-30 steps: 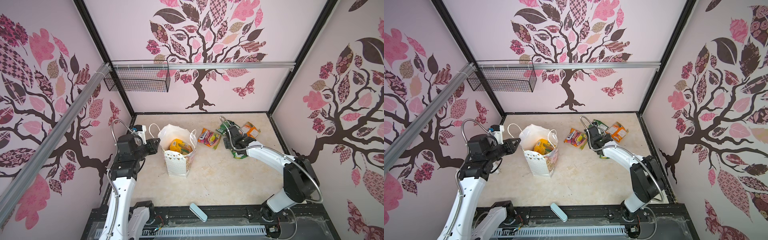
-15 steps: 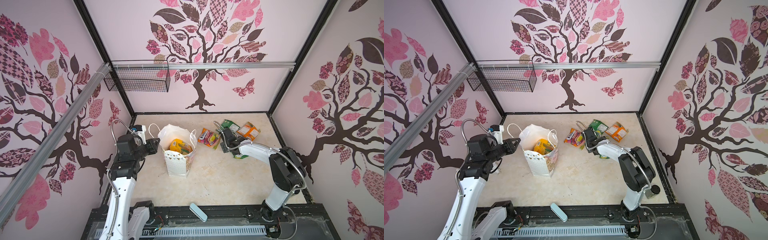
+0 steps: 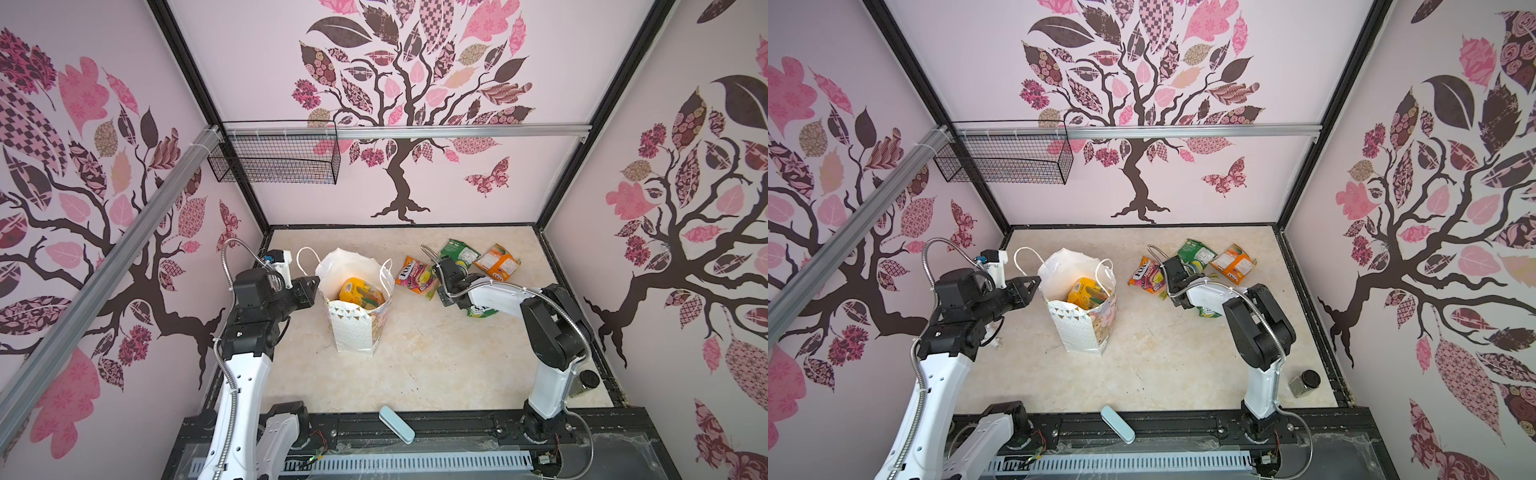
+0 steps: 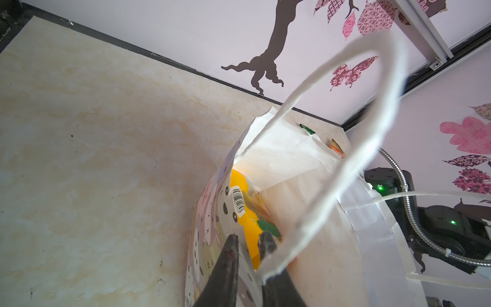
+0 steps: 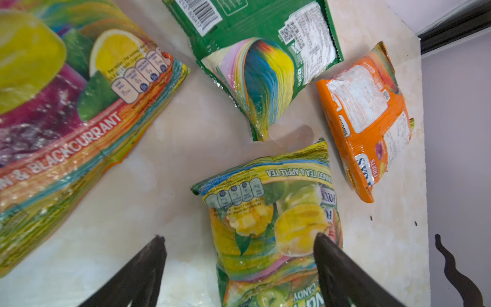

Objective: Place the snacks into the paper bag
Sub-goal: Pick up the snack from the middle-right of the table.

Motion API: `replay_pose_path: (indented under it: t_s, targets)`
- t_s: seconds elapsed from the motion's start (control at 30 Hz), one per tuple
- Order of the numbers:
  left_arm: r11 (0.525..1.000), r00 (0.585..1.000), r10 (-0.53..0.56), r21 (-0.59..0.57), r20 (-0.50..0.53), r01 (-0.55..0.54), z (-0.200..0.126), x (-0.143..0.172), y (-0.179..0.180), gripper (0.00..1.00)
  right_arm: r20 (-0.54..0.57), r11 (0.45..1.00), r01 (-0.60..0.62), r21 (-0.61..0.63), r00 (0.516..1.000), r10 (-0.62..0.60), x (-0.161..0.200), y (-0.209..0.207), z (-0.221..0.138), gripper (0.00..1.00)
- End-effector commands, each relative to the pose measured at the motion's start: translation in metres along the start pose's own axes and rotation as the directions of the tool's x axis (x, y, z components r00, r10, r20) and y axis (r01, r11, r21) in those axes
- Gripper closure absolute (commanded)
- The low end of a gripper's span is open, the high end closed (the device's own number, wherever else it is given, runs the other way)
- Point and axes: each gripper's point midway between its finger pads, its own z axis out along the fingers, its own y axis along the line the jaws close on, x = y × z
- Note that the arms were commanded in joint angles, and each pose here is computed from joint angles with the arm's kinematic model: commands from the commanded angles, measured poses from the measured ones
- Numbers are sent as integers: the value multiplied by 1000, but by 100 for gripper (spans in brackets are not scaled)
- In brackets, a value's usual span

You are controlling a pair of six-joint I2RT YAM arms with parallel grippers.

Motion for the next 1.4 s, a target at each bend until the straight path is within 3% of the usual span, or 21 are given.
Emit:
replay_pose_path:
  t_s: [0.0,0.77,0.9,1.37]
  targets:
    - [1000,1000,-4,5,-3,4,3,3,3,81,8,1000,-5,6,1000,5,-8,-1,10,12]
    - [1000,1000,-7,3,-4,7,3,3,4,81,-23,1000,3,17,1000,-2,2,2,38,30]
    - [1000,1000,-5,6,-1,5,2,3,4,81,-27,1000,-4,8,1000,5,3,2,40,39]
    - [1000,1000,-6,10,-1,6,2,3,3,81,-18,999,-38,-21,999,38,-1,1,32,86]
